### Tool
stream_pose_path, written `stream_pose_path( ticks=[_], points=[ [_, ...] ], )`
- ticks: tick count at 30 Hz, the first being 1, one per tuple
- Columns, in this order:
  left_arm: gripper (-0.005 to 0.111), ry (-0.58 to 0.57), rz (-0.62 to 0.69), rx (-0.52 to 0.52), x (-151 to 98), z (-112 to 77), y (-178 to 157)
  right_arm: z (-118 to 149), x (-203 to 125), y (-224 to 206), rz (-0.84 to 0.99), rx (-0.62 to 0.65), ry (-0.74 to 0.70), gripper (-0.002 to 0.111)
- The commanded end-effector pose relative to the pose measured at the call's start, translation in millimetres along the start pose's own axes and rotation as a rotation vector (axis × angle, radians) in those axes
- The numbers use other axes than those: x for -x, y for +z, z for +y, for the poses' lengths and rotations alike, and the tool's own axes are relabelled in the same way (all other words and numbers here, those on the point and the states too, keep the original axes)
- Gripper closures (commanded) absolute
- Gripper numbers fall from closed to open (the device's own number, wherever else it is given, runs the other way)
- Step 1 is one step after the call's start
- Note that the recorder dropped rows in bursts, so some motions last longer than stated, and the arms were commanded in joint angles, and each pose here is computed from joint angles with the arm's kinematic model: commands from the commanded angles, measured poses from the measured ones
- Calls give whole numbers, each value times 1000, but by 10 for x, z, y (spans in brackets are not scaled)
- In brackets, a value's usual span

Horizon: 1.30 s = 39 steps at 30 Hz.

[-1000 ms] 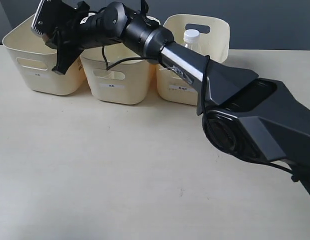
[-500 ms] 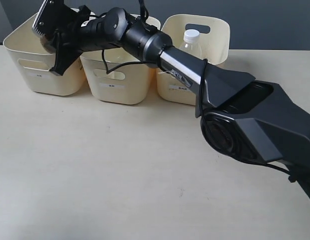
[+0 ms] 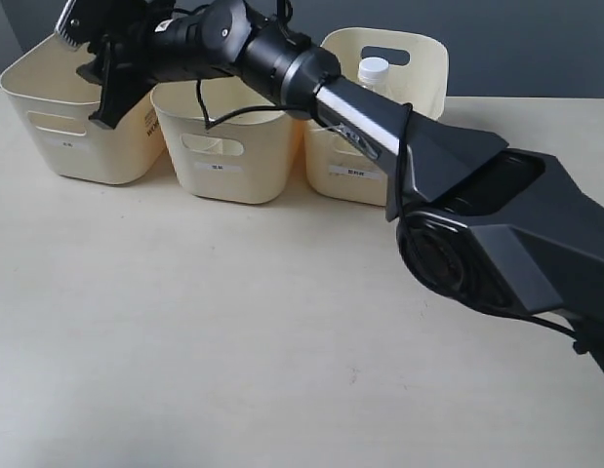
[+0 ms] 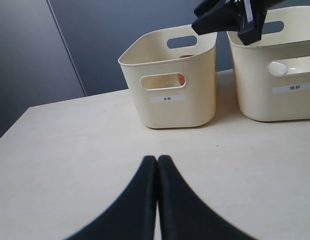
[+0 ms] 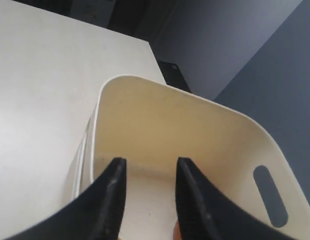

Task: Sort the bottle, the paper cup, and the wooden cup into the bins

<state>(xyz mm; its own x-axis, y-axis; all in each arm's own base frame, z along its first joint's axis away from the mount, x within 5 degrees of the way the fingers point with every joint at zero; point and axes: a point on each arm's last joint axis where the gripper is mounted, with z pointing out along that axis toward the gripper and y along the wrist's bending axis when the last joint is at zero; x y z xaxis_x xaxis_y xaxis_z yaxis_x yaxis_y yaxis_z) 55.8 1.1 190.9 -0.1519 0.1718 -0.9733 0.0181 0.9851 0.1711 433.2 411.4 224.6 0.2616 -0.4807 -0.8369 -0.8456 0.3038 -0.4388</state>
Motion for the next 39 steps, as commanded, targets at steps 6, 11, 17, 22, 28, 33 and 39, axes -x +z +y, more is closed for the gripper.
stream_pose_path(
  ticks=[6,11,17,22,28,33,39],
  points=[
    [107,-4,-10,-3,13,-1,-5,-184,564,-420,-36,29,-4,74],
    [107,-4,-10,-3,13,-1,-5,-184,835,-681,-21,116,3,83],
    [107,-4,-10,-3,13,-1,-5,-96,1259,-1066,14,202,-46,108],
    [107,-4,-10,-3,13,-1,-5,-18,1592,-1315,1,199,-16,108],
    [107,-4,-10,-3,13,-1,-5,146,1886,-1666,-26,377,104,108],
    [107,-4,-10,-3,13,-1,-5,260,2023,-1782,-116,539,210,108],
    [107,-4,-10,-3,13,-1,-5,280,2069,-1804,-158,576,243,108]
  ],
)
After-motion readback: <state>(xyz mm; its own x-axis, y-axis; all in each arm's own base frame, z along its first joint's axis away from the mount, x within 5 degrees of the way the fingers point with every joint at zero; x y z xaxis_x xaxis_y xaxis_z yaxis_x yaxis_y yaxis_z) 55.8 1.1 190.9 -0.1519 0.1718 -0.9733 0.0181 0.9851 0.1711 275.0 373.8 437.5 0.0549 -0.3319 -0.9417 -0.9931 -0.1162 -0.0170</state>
